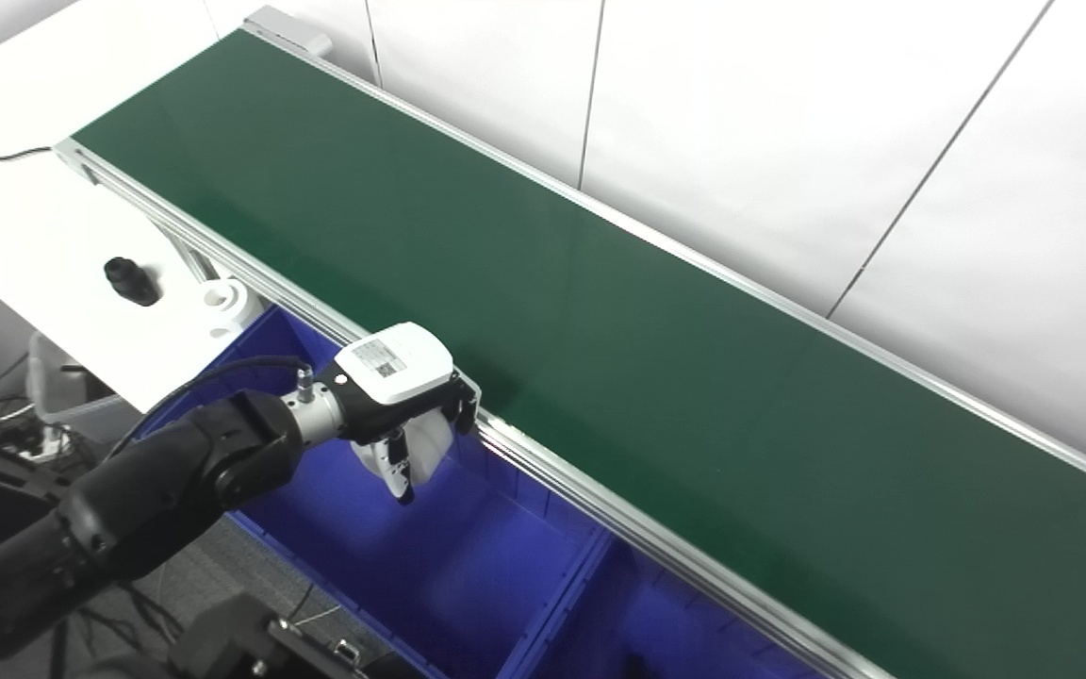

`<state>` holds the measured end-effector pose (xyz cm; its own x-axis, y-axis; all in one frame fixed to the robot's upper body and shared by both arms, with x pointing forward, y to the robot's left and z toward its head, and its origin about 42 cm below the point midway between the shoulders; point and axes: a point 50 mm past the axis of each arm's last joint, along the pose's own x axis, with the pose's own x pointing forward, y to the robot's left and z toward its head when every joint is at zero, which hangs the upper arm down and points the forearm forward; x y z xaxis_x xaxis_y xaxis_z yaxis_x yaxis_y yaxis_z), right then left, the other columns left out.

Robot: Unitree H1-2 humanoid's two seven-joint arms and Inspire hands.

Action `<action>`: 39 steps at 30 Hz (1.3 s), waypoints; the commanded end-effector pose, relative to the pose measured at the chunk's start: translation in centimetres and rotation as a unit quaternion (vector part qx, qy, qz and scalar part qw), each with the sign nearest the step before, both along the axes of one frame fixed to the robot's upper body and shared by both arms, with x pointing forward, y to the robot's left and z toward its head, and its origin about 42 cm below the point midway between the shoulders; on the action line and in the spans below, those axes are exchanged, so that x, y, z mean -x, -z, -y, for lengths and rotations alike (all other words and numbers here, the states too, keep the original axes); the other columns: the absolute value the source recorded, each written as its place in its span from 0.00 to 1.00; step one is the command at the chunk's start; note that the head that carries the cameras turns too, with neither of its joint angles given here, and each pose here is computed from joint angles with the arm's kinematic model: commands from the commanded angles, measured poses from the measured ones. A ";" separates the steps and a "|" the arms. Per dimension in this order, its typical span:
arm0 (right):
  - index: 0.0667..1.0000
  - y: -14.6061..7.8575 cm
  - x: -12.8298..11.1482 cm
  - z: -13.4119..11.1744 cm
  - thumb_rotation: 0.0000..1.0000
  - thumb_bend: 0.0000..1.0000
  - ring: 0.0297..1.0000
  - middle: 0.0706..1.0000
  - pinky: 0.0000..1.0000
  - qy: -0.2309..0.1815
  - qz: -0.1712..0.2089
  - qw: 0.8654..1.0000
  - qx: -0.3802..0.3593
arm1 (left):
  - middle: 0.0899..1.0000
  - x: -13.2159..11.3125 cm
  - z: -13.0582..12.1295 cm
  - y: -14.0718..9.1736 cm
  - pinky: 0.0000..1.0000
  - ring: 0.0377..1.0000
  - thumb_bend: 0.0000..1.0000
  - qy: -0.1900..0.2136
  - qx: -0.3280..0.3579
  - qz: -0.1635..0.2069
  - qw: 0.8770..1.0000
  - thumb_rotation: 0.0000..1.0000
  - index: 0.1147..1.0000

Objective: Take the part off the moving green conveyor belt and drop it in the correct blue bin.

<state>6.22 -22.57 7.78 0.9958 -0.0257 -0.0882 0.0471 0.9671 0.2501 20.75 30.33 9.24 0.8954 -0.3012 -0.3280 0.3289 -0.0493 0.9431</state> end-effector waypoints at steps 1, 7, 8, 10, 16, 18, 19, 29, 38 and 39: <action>0.91 -0.5 -0.1 0.1 0.77 0.82 0.82 0.90 0.80 0.000 0.021 1.000 -0.002 | 0.44 0.7 -3.5 1.9 0.38 0.46 0.52 -0.093 -0.109 -0.069 0.987 0.00 0.43; 0.89 -0.4 0.0 0.6 0.76 0.83 0.81 0.89 0.78 0.001 0.020 1.000 0.000 | 0.76 1.8 -1.8 -3.2 0.72 0.76 0.94 -0.114 -0.107 -0.115 0.981 0.45 0.69; 0.89 -0.3 0.0 0.8 0.75 0.83 0.81 0.89 0.78 0.001 0.019 1.000 0.002 | 0.77 2.5 -1.4 -5.2 0.74 0.77 0.94 -0.119 -0.100 -0.119 0.981 0.47 0.70; 0.89 -0.2 -0.2 1.1 0.75 0.84 0.81 0.89 0.78 0.001 0.018 1.000 0.004 | 0.79 3.7 -1.1 -8.2 0.76 0.80 0.93 -0.126 -0.094 -0.123 0.980 0.53 0.74; 0.88 0.2 -0.9 1.8 0.75 0.86 0.80 0.89 0.77 -0.005 0.018 1.000 0.007 | 0.83 6.3 -0.6 -14.7 0.78 0.82 0.90 -0.141 -0.100 -0.142 0.975 0.52 0.77; 0.88 0.3 -1.1 1.8 0.74 0.86 0.81 0.89 0.77 -0.006 0.016 1.000 0.002 | 0.84 6.5 -0.6 -15.4 0.76 0.83 0.91 -0.138 -0.090 -0.145 0.976 0.53 0.78; 0.88 0.3 -1.2 1.9 0.73 0.86 0.81 0.89 0.77 -0.007 0.015 1.000 0.001 | 0.84 6.5 -0.6 -15.6 0.76 0.83 0.91 -0.135 -0.084 -0.146 0.977 0.52 0.79; 0.87 0.9 -2.1 1.4 0.72 0.86 0.80 0.88 0.74 -0.009 0.020 1.000 0.002 | 0.85 4.8 0.4 -18.2 0.70 0.83 0.89 0.055 0.160 -0.249 0.954 0.58 0.84; 0.86 -0.3 -2.4 -2.6 0.75 0.89 0.78 0.87 0.74 -0.008 0.042 0.999 0.021 | 0.78 4.7 2.8 -17.2 0.67 0.74 0.84 0.086 0.566 -0.168 0.803 0.79 0.88; 0.86 -0.7 -2.4 -3.5 0.75 0.88 0.79 0.87 0.75 -0.009 0.044 0.999 0.023 | 0.80 4.9 3.5 -16.2 0.68 0.74 0.85 0.044 0.605 -0.136 0.783 0.80 0.91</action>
